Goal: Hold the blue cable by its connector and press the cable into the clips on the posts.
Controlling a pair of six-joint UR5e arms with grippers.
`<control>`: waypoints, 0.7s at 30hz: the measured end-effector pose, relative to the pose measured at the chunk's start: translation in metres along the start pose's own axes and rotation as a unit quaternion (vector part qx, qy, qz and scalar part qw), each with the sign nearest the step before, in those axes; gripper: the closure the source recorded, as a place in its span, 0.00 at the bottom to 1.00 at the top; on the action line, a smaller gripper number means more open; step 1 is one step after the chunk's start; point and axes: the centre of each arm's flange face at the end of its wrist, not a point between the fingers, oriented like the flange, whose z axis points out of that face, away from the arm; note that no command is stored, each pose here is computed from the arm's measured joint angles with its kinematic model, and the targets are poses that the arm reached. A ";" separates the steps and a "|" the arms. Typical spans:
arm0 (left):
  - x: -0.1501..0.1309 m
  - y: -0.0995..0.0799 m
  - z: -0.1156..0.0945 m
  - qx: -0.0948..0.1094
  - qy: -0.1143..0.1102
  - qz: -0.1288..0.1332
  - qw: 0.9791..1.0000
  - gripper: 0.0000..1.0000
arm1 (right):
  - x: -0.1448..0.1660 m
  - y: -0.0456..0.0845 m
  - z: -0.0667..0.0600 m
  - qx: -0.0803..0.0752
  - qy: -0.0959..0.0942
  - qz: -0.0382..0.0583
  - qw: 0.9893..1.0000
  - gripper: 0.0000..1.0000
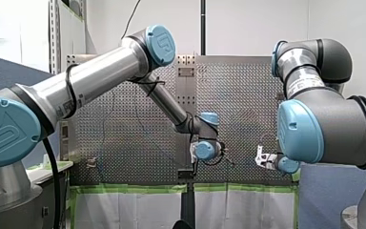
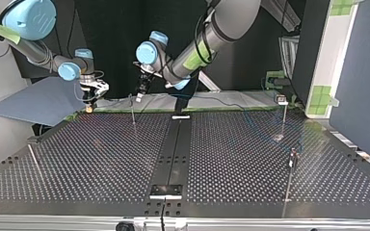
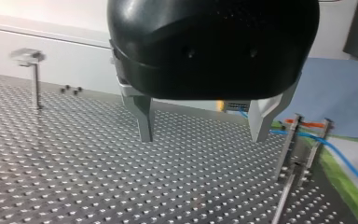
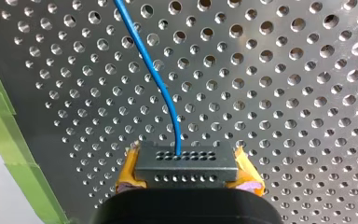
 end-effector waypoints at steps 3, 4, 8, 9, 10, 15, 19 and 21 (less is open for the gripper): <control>-0.008 0.002 -0.009 -0.001 0.006 0.002 1.000 0.01 | 0.000 0.000 0.000 0.000 0.000 0.002 1.000 1.00; -0.011 0.002 -0.013 -0.001 0.010 0.003 1.000 0.01 | 0.000 -0.001 0.000 0.000 0.000 0.002 1.000 1.00; -0.019 0.007 -0.025 -0.004 0.026 0.006 1.000 0.01 | 0.000 -0.001 0.000 0.001 0.000 0.003 1.000 1.00; -0.021 0.008 -0.028 -0.004 0.029 0.008 1.000 0.01 | 0.000 -0.002 0.000 0.001 0.000 0.003 1.000 1.00; -0.024 0.009 -0.032 -0.005 0.035 0.009 0.999 0.01 | 0.000 -0.002 0.000 0.001 0.000 0.003 1.000 1.00; -0.033 0.012 -0.050 -0.008 0.054 0.016 0.998 0.01 | -0.001 -0.003 0.000 0.002 -0.001 0.004 1.000 1.00; -0.041 0.015 -0.065 -0.012 0.070 0.022 0.997 0.01 | -0.001 -0.004 0.000 0.003 -0.001 0.003 1.000 1.00; -0.044 0.017 -0.071 -0.013 0.077 0.024 0.997 0.01 | -0.001 -0.004 0.000 0.003 -0.001 0.003 1.000 1.00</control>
